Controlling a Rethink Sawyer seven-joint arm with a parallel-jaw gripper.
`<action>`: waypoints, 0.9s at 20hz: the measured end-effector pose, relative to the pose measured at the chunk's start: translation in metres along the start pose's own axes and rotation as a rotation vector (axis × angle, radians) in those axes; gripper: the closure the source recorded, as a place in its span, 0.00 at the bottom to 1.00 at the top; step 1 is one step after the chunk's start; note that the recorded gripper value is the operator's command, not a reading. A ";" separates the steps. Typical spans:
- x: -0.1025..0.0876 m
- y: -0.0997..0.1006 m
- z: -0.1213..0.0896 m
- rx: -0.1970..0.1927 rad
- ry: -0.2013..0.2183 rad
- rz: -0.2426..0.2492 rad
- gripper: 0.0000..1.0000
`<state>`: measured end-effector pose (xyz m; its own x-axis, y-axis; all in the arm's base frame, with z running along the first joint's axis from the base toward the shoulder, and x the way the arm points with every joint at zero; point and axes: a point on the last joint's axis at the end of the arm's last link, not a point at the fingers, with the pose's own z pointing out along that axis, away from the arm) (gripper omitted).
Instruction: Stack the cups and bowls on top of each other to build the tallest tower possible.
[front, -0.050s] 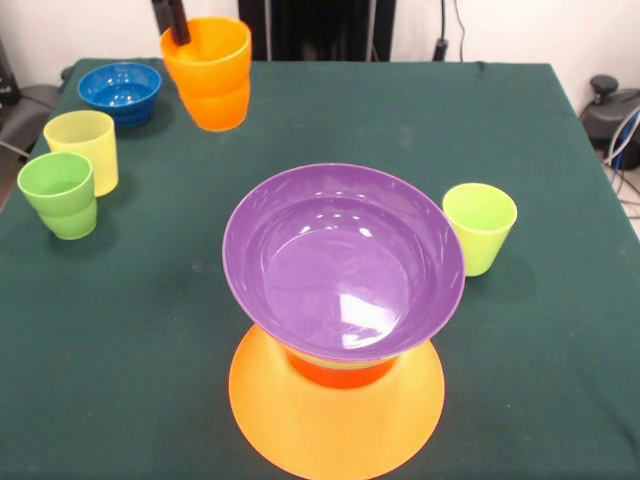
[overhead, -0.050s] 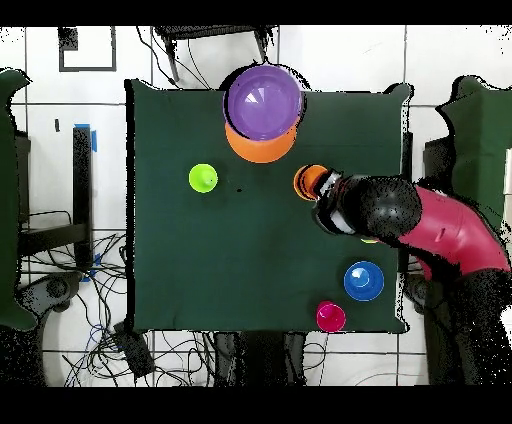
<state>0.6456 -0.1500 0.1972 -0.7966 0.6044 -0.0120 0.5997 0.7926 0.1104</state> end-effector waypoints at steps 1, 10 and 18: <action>-0.002 0.009 -0.006 -0.002 -0.004 -0.009 1.00; -0.024 0.072 -0.050 -0.032 -0.074 -0.068 1.00; -0.045 0.116 -0.079 -0.060 -0.126 -0.102 1.00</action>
<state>0.7450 -0.0920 0.2888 -0.8351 0.5292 -0.1506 0.5074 0.8465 0.1608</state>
